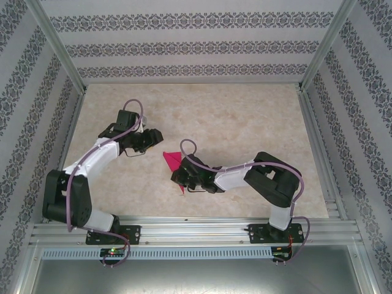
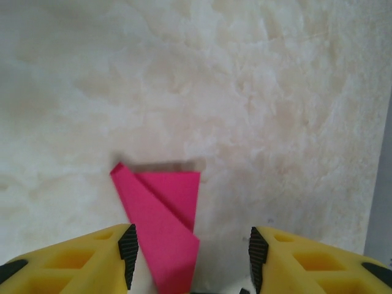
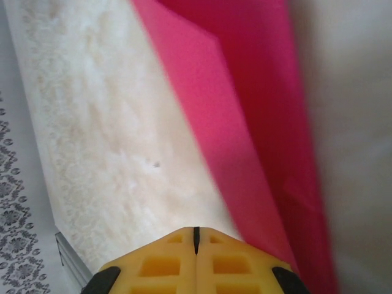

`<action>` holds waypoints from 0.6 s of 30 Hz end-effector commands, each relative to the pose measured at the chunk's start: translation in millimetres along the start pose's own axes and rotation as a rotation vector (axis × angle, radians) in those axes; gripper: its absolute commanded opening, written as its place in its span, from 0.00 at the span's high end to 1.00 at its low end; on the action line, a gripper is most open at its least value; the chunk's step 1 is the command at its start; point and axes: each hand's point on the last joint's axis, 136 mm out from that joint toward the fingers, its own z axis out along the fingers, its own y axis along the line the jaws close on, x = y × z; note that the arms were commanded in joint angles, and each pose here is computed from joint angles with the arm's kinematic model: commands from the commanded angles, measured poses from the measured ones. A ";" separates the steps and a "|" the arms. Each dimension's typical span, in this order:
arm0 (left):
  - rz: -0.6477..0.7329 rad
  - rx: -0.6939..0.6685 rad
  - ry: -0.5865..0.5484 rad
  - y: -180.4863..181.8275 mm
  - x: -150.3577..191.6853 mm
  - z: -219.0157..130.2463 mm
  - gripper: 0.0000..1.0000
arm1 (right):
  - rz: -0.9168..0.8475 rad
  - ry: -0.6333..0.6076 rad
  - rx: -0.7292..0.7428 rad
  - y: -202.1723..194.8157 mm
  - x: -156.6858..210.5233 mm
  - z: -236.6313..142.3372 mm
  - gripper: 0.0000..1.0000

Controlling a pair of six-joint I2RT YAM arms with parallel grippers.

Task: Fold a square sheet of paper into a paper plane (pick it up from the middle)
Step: Fold the wing for the fifth time at the center of the table, then move a paper plane to the center of the table.

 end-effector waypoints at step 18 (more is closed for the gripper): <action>0.109 -0.450 0.183 4.9 96.2 26.5 0.23 | -0.089 -0.183 0.138 -48.8 -60.1 -87.5 0.76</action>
